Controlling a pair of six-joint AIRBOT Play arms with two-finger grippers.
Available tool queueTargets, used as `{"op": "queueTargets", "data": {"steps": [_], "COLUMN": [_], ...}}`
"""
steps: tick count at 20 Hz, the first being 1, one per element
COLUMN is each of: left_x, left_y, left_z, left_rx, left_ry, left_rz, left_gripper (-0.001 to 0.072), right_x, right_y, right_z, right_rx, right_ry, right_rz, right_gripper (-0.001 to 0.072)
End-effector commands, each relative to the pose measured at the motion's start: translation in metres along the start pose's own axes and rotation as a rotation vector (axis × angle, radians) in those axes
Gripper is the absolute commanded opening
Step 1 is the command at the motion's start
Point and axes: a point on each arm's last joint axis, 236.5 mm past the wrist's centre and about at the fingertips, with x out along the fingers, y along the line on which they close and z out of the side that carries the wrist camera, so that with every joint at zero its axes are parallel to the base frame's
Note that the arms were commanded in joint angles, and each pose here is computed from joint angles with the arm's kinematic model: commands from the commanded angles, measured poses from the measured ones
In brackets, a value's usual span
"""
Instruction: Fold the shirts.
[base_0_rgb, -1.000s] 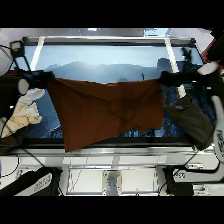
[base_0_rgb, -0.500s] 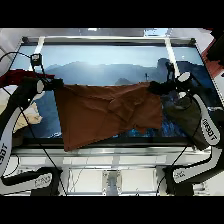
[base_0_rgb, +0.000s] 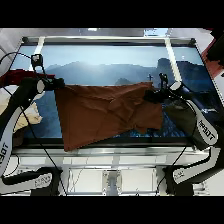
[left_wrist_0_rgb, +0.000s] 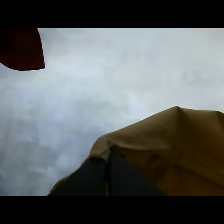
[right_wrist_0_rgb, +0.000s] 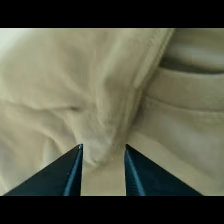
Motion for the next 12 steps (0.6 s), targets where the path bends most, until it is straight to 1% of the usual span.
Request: {"op": "queueTargets", "data": {"steps": [1,4,6,7,8,10,12], "left_x": [0.000,0.000,0.000,0.000,0.000,-0.003,-0.022], "left_y": [-0.002,-0.002,-0.002,-0.002,-0.002,-0.002,-0.001], "left_z": [0.001,0.002,0.002,0.002,0.003,0.013,0.040], "left_rx": [-0.008,-0.007,-0.007,-0.007,-0.004,0.034,0.047], "left_ry": [-0.006,-0.007,-0.008,-0.009,-0.011,-0.045,-0.108], "left_rz": [-0.008,-0.008,-0.008,-0.008,-0.008,-0.008,-0.001], "left_gripper": [0.0009,0.0008,0.0008,0.0008,0.0008,0.0008,0.0008], "right_x": [0.014,0.022,0.022,0.021,0.018,0.005,-0.026], "right_y": [0.003,0.006,0.011,0.018,0.026,0.046,0.062], "right_z": [0.000,0.000,0.011,0.018,0.025,0.037,0.048], "right_rx": [0.053,0.093,0.098,0.096,0.092,0.083,0.048], "right_ry": [-0.014,-0.015,-0.061,-0.087,-0.115,-0.160,-0.202], "right_rz": [0.025,0.058,0.083,0.109,0.143,0.231,0.285], "right_gripper": [0.0326,0.0324,0.0293,0.0050,0.0030,0.0029,0.0028]}}
